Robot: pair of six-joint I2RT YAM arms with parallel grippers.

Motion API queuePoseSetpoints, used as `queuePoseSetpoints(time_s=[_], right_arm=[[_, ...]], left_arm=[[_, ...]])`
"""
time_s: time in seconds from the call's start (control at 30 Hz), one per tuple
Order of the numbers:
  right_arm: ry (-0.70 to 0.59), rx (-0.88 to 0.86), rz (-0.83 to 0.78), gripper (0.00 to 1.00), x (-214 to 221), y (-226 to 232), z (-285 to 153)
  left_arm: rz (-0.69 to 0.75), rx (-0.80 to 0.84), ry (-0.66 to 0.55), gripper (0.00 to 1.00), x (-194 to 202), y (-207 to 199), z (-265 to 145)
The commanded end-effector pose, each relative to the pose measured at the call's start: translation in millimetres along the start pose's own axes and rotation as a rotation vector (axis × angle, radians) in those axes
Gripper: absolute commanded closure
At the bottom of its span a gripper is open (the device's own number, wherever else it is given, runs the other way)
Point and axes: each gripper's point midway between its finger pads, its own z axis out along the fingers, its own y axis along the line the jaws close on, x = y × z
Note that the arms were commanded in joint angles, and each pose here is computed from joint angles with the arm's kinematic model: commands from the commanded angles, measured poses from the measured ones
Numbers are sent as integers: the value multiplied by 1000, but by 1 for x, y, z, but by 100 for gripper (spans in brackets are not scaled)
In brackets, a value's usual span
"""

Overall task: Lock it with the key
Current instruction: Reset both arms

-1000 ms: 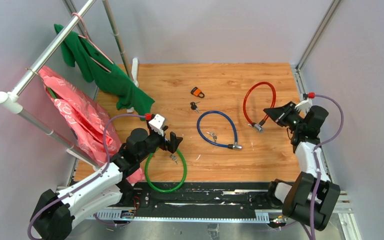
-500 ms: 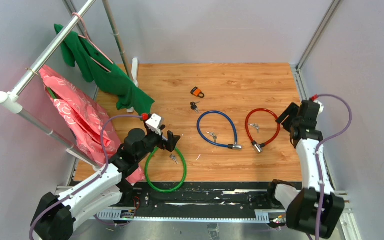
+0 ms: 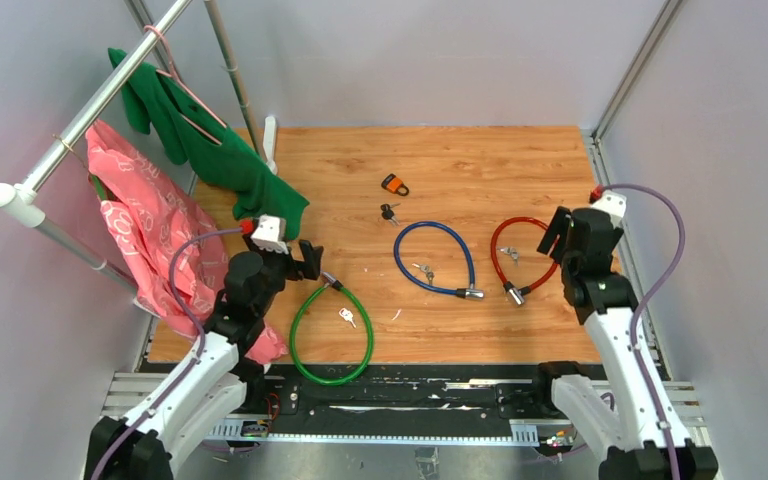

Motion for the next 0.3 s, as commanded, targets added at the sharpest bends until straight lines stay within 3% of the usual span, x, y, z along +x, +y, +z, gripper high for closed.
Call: queuePoseSetpoints(time_s=[0.0, 0.13, 0.27], right_arm=[[-78, -38, 3, 24, 14, -4, -8], [-134, -71, 40, 25, 24, -3, -9], [-147, -54, 45, 25, 31, -8, -9]], left_arm=[[62, -180, -27, 0, -14, 44, -6], [192, -225, 30, 0, -9, 59, -10], [198, -151, 18, 0, 0, 54, -12]])
